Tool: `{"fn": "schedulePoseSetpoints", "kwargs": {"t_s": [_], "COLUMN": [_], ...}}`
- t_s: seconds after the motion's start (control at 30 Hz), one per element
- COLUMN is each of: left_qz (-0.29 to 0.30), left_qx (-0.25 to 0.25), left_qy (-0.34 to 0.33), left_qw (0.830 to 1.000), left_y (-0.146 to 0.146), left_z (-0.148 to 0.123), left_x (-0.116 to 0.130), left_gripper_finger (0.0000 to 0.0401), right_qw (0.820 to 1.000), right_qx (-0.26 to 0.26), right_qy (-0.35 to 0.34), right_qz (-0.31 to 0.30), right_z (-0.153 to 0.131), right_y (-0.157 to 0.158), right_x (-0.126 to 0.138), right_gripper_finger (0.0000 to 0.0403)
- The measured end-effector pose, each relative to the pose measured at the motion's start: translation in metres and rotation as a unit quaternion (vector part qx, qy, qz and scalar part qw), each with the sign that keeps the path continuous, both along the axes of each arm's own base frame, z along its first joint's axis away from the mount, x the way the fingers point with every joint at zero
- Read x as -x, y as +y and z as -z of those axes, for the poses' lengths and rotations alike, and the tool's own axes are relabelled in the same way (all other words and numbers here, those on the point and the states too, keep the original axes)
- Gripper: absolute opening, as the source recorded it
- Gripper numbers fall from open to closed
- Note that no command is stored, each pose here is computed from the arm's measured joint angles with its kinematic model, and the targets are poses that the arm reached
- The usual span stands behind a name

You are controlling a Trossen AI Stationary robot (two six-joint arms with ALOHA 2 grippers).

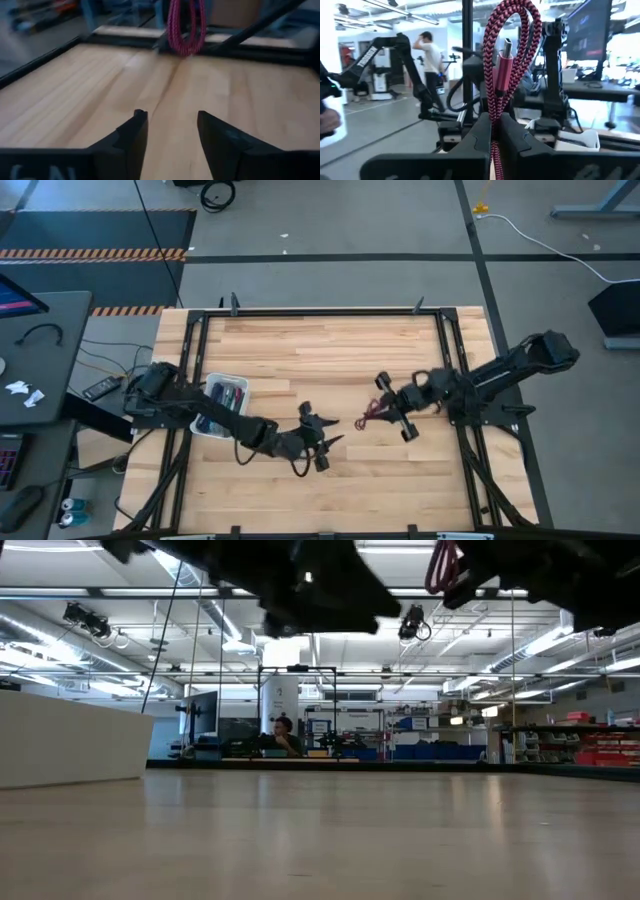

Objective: Pick and place USB-C Cables
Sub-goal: Put the pink charger cable into the white bin

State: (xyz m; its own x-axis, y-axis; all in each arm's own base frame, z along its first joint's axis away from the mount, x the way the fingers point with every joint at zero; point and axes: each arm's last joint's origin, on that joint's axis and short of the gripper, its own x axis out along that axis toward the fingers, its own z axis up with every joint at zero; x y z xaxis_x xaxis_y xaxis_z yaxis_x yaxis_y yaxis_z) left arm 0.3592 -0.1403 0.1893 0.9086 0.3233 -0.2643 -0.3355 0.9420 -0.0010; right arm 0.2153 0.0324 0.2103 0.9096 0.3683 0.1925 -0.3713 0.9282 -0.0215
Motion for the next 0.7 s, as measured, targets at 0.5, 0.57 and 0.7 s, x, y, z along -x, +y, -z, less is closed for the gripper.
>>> {"fn": "schedulePoseSetpoints", "kwargs": {"t_s": [0.5,0.57,0.7], "left_qz": [0.125,0.124,0.118], "left_qx": [-0.042,-0.041,-0.04], "left_qy": [-0.126,-0.134,-0.14], "left_qw": [0.983,0.982,0.982], "left_y": [0.037,0.039,0.043], "left_z": [-0.01,-0.014,-0.019], "left_x": [-0.034,-0.036,-0.04], "left_gripper_finger": [0.029,0.0278,0.0228], "right_qw": [0.995,0.993,0.993], "right_qx": [0.047,0.044,0.034], "right_qy": [-0.003,0.0,0.003], "right_qz": [0.089,0.106,0.114], "right_z": [0.005,0.006,0.007], "right_y": [0.031,0.03,0.029], "right_x": [0.0,-0.001,-0.002], "right_gripper_finger": [0.0014,0.0014,0.0017]}}
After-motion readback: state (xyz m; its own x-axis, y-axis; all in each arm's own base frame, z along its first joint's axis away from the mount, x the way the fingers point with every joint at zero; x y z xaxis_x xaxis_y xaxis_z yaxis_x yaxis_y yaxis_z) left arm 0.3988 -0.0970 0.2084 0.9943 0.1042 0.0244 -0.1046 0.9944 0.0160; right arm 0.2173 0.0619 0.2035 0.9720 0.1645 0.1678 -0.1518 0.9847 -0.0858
